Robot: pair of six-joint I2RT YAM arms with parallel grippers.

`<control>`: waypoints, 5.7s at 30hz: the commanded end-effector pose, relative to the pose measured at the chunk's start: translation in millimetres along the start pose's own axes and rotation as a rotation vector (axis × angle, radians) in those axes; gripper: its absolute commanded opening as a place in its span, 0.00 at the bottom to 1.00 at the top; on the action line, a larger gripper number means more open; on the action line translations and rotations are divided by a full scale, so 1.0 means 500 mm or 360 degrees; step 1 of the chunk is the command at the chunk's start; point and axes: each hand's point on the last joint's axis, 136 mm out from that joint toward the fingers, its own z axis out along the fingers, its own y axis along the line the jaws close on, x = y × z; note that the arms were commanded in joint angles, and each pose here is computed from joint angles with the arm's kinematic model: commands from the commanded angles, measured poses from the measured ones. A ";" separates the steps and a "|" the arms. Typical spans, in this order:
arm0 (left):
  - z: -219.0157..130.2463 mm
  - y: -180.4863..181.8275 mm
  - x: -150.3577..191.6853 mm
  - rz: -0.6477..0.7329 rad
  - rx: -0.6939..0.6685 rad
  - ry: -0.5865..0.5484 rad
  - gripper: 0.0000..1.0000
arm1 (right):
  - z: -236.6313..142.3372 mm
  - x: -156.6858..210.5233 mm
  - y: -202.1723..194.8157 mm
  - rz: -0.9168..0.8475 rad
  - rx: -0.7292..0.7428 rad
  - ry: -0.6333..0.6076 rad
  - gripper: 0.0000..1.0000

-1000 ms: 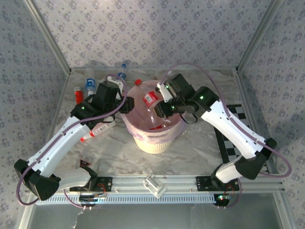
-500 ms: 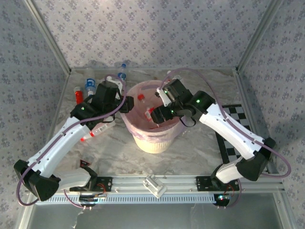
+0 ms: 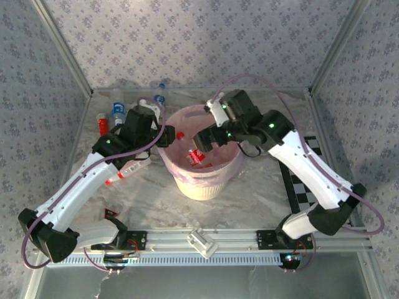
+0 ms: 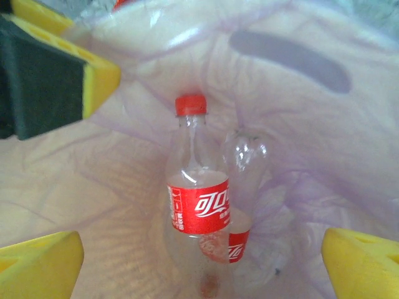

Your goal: Put the plastic bottles in the bin

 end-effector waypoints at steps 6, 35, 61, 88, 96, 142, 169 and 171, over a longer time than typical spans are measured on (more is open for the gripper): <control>0.005 0.002 -0.002 0.0011 0.0003 -0.0006 0.43 | -0.171 0.005 -0.172 0.0235 0.0299 -0.0240 1.00; -0.018 -0.003 0.001 -0.0007 0.0058 -0.0021 0.43 | 0.272 0.365 -0.338 0.1031 -0.0207 0.0650 0.92; -0.035 -0.001 0.000 -0.0010 0.0073 -0.0043 0.42 | 0.367 0.426 -0.366 0.1107 -0.0109 0.0648 0.77; -0.001 -0.012 0.003 -0.0010 0.0118 -0.0020 0.43 | -0.141 0.103 -0.282 0.0766 0.0208 -0.0150 0.47; 0.004 -0.017 -0.003 -0.0030 0.0128 -0.0033 0.42 | -0.154 -0.049 -0.100 0.0437 -0.0105 -0.0282 0.43; 0.005 -0.010 -0.012 -0.0019 0.0087 -0.0065 0.42 | 0.130 0.079 -0.011 0.0095 0.0036 0.0302 0.58; 0.007 -0.010 -0.002 -0.0019 0.0110 -0.0060 0.42 | 0.155 0.089 -0.024 0.0202 0.0158 0.0214 0.48; 0.007 -0.010 -0.002 -0.0015 0.0109 -0.0058 0.42 | 0.118 0.073 -0.037 0.0176 0.0202 0.0169 0.48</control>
